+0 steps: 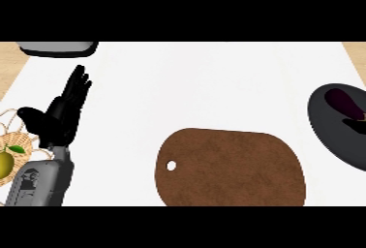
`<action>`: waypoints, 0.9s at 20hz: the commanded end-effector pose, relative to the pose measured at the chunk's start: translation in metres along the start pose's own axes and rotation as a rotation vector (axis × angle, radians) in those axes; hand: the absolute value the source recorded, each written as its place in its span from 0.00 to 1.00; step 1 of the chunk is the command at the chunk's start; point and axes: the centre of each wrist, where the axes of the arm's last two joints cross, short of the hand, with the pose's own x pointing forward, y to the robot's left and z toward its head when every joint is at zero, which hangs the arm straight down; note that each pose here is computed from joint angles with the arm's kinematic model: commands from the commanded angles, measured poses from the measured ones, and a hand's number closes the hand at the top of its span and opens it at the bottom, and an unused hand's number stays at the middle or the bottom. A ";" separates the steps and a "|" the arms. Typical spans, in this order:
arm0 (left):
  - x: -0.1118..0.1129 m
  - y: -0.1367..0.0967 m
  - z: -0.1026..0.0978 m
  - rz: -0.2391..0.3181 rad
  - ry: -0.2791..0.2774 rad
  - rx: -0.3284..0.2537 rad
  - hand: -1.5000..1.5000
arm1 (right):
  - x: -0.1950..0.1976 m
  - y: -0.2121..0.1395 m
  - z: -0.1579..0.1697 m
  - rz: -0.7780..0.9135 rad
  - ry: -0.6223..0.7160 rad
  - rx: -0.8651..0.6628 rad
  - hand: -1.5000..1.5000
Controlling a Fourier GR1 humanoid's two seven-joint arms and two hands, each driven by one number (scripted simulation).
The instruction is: Pick the eggplant from the cutting board and place it in the pan
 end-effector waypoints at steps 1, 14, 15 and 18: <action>-0.011 0.005 0.004 -0.005 0.012 0.001 0.50 | -0.004 0.004 0.001 -0.027 -0.043 0.017 0.00; -0.006 0.023 0.010 -0.010 0.036 0.063 0.50 | -0.077 -0.025 0.033 -0.510 -0.172 -0.078 0.00; 0.008 0.024 0.004 -0.001 0.049 0.037 0.50 | -0.073 -0.018 0.033 -0.540 -0.189 -0.061 0.00; -0.013 0.016 0.026 -0.022 0.058 0.085 0.50 | -0.105 -0.040 0.053 -0.564 -0.241 -0.033 0.00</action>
